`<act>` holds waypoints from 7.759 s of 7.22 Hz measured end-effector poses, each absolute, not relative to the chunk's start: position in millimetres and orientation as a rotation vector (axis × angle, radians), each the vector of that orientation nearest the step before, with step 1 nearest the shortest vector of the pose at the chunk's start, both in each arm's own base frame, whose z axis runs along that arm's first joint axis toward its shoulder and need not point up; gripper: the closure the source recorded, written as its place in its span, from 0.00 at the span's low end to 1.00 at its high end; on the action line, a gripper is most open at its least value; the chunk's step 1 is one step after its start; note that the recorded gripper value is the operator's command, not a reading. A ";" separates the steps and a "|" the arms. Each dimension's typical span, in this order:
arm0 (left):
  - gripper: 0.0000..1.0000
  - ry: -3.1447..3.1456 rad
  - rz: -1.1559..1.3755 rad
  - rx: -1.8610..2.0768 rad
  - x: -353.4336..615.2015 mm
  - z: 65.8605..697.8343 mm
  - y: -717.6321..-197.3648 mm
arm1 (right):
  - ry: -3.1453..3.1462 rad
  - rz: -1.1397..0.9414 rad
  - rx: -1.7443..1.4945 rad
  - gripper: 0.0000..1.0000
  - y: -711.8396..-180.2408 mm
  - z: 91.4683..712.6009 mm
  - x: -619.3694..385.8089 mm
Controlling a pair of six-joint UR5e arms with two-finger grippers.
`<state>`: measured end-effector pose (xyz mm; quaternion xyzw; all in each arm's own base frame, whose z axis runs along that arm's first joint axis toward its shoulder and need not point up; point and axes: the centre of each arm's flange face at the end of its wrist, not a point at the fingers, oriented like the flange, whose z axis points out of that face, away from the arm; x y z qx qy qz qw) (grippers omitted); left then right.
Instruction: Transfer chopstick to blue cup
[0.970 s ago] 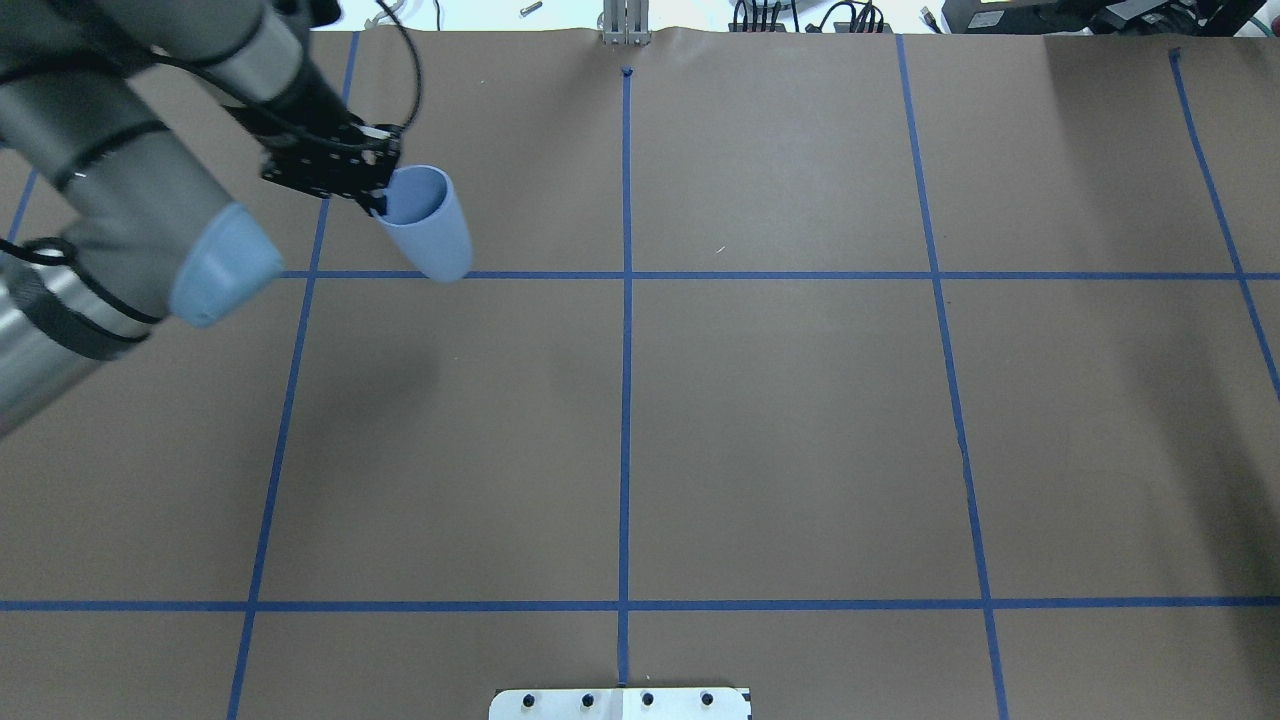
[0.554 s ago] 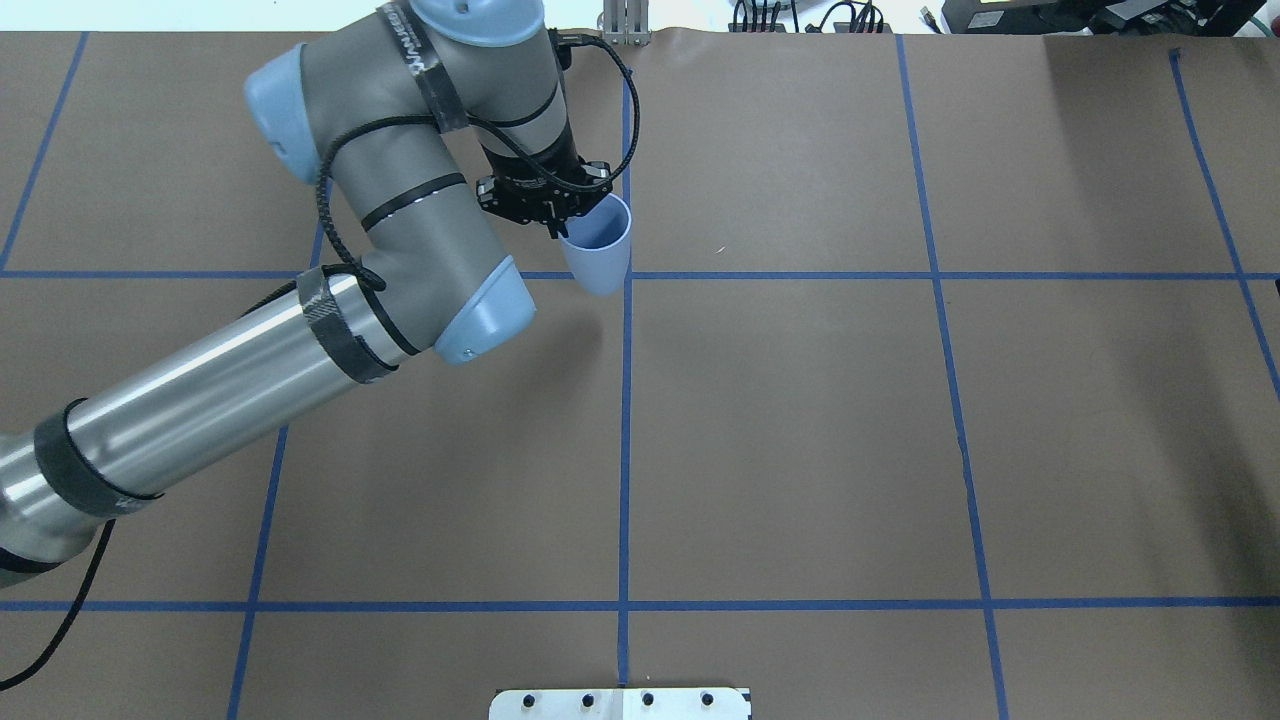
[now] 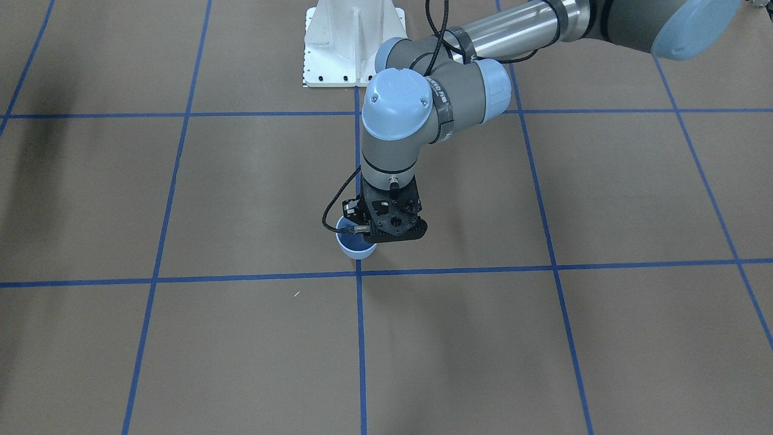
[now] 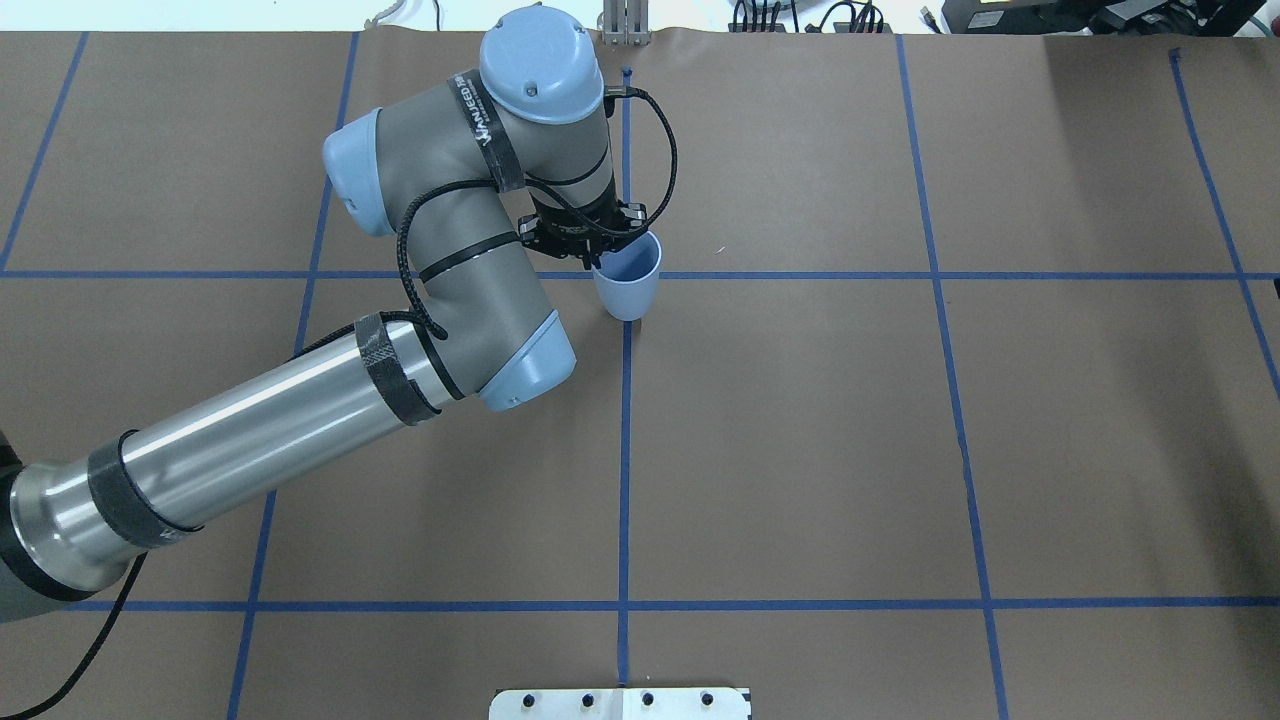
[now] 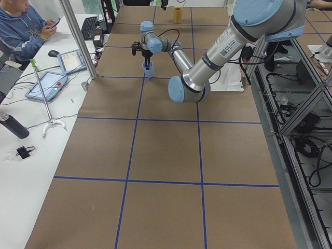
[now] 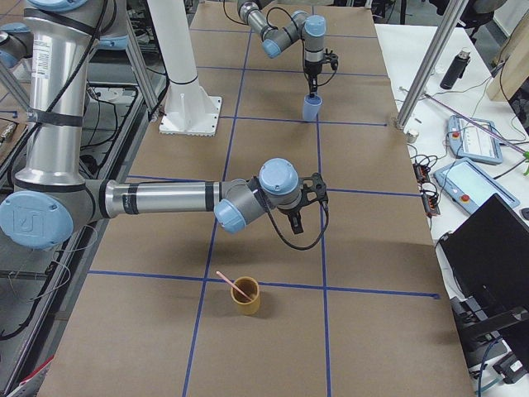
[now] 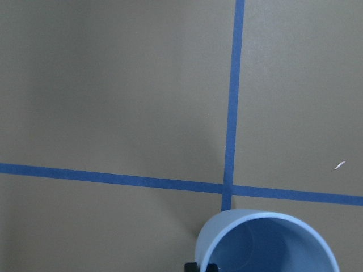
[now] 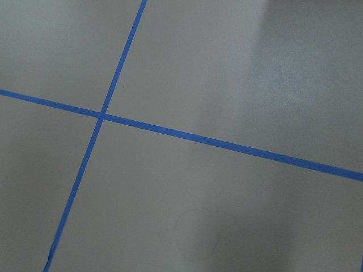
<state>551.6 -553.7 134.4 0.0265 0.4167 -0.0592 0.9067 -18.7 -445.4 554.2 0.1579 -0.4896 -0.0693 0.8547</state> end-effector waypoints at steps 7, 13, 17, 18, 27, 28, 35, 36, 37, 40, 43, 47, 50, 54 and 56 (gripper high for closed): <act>0.02 0.984 -0.124 0.147 471.1 148.1 -528.2 | -1.029 -0.144 0.338 0.00 -445.7 549.2 -18.7; 0.02 0.918 -0.068 0.175 279.8 300.1 -534.3 | -0.929 0.067 0.270 0.11 -410.7 591.5 33.0; 0.02 0.913 -0.060 0.188 271.4 303.9 -534.4 | -0.775 0.062 0.187 0.11 -350.2 645.5 84.8; 0.02 0.917 -0.064 0.189 272.2 301.1 -534.0 | -0.775 0.092 0.132 0.11 -338.0 639.2 90.2; 0.02 0.920 -0.073 0.184 275.5 299.1 -533.0 | -0.814 0.148 -0.038 0.23 -295.5 666.7 85.3; 0.02 0.920 -0.074 0.184 275.4 299.1 -533.0 | -0.815 0.145 -0.048 0.30 -288.1 671.2 84.7; 0.02 0.917 -0.077 0.183 275.5 300.3 -533.4 | -0.815 0.130 -0.055 0.73 -279.5 676.1 84.0; 0.02 0.915 -0.078 0.182 275.8 301.6 -533.9 | -0.815 0.129 -0.052 0.78 -280.6 675.3 84.1; 0.02 0.913 -0.079 0.181 276.1 302.7 -534.4 | -0.814 0.128 -0.050 0.90 -281.1 674.3 84.2; 0.02 0.911 -0.080 0.179 276.9 304.5 -535.2 | -0.814 0.154 -0.006 1.00 -284.6 663.0 96.7; 0.02 0.909 -0.078 0.176 278.1 305.8 -535.4 | -0.813 0.192 0.055 1.00 -289.3 648.2 116.4; 0.02 0.907 -0.080 0.174 279.4 307.1 -536.4 | -0.812 0.225 0.072 1.00 -284.8 609.4 127.3; 0.02 0.901 -0.080 0.168 281.3 311.2 -537.9 | -0.816 0.273 0.034 1.00 -274.7 553.4 134.1; 0.02 0.900 -0.081 0.166 281.5 312.1 -537.7 | -0.814 0.264 0.101 1.00 -317.5 474.9 149.5; 0.02 0.898 -0.080 0.165 281.3 313.5 -537.4 | -0.851 0.164 0.151 1.00 -380.6 422.3 124.8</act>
